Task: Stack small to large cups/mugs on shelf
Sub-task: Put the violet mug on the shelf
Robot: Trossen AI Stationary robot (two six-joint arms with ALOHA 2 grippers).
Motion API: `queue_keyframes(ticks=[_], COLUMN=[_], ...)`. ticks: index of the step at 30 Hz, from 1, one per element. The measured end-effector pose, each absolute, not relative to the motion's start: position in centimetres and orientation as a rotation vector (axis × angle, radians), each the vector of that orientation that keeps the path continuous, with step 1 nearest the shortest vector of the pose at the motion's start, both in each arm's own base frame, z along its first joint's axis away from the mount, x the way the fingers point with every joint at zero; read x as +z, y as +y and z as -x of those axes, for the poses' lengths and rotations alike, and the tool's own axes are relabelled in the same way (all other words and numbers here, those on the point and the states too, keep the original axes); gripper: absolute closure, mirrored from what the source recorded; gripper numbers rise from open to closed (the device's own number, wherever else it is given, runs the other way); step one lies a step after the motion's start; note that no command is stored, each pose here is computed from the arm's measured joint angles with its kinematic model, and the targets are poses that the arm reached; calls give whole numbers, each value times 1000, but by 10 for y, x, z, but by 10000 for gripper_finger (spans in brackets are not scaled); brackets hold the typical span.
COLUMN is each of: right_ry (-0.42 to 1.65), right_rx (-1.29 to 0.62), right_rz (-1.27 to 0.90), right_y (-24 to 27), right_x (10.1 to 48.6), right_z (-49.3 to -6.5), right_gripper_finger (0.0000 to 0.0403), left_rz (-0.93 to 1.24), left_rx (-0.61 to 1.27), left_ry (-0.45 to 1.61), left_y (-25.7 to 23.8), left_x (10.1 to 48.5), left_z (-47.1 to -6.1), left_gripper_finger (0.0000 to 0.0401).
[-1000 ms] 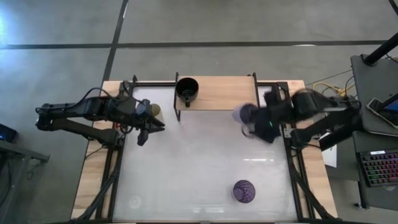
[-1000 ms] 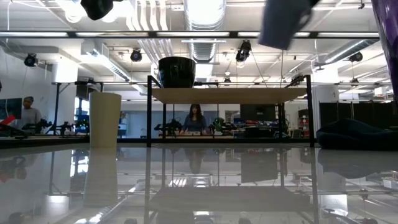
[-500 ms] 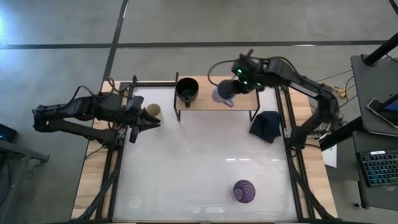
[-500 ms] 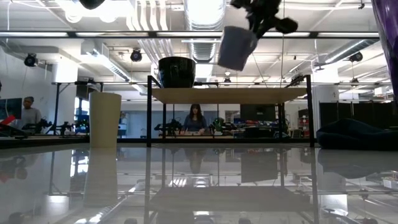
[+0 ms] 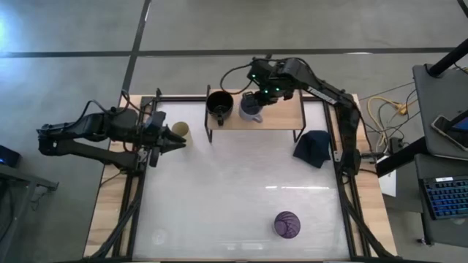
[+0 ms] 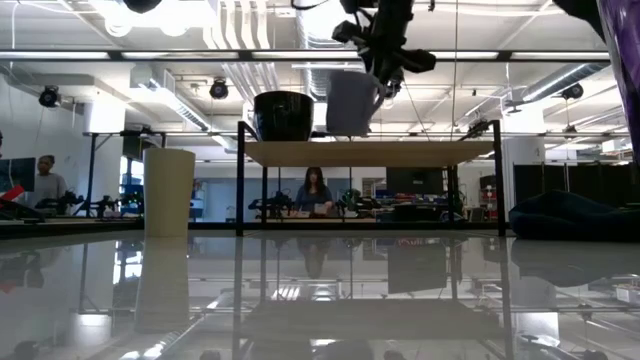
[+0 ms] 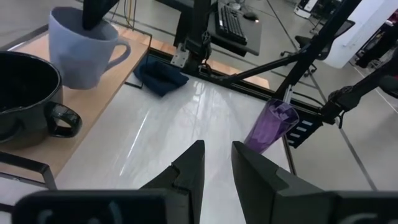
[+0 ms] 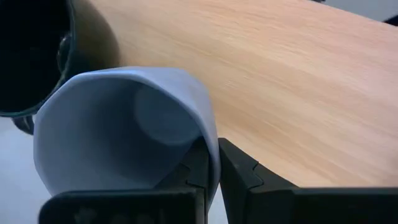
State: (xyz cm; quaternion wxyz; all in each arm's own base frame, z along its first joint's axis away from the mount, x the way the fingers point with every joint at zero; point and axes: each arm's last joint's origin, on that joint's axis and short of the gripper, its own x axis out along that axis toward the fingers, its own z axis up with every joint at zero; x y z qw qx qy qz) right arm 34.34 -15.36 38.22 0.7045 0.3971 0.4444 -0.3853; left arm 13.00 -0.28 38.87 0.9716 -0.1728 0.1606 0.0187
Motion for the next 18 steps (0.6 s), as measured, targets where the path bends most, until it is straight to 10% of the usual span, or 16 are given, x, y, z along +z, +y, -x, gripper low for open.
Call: queue_keyframes(ticks=[18], right_ry=[963], right_rx=[-944], right_rz=[-930], right_y=[-168], right_x=[373], right_z=[-349], right_gripper_finger=[390], left_rz=[346], left_rx=[43], left_ry=[358], left_y=[-3], left_x=[386], left_z=[-129], left_gripper_finger=[335])
